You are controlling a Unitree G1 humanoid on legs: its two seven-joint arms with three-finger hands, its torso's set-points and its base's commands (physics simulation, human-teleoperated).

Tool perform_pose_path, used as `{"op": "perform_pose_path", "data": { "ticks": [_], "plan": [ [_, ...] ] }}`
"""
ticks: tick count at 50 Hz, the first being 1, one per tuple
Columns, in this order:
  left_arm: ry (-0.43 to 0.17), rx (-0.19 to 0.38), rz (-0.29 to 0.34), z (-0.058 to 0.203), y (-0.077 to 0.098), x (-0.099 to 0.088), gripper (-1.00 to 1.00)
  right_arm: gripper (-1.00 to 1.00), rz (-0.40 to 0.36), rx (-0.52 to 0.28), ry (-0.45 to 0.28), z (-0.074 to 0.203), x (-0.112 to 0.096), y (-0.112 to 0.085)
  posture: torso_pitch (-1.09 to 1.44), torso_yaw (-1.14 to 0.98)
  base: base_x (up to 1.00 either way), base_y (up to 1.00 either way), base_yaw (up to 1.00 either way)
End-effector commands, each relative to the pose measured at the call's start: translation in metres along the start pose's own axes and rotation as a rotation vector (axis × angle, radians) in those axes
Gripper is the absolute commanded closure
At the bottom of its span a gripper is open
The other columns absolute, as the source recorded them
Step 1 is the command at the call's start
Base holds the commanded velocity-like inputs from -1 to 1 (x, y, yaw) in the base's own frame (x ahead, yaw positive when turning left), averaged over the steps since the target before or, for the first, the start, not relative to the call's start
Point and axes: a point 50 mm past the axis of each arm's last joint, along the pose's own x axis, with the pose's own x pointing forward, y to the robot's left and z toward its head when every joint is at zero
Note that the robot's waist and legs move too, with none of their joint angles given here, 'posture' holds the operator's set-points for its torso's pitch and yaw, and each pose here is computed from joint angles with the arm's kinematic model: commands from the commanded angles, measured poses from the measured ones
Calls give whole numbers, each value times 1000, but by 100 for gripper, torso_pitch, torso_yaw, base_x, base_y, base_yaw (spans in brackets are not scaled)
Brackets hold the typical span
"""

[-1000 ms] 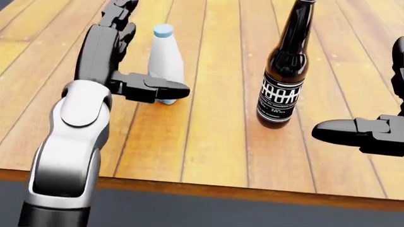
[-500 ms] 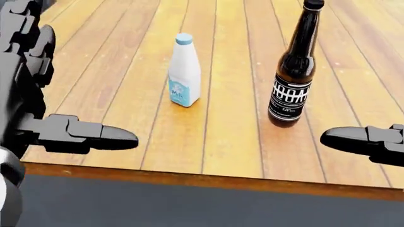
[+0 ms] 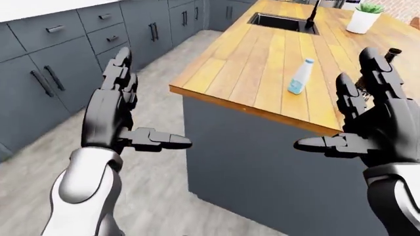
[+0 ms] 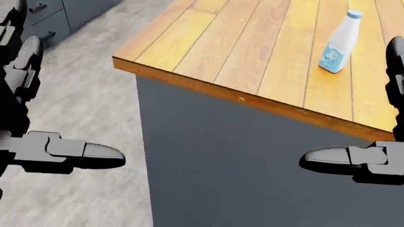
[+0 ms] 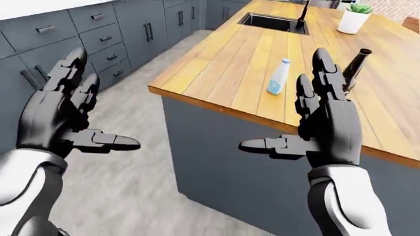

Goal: Move the drinks to the dining counter.

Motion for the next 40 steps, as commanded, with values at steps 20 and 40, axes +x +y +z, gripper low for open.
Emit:
{"op": "perform_pose_path", "data": {
  "ticks": [20, 40],
  "plan": [
    [-85, 7, 1, 16, -1, -8, -100, -100, 31, -9, -72, 7, -7, 3, 0, 0, 3, 0, 100],
    [-67, -10, -8, 7, -5, -7, -100, -100, 34, -16, -63, -1, -4, 7, 0, 0, 31, 0, 100]
  ]
}}
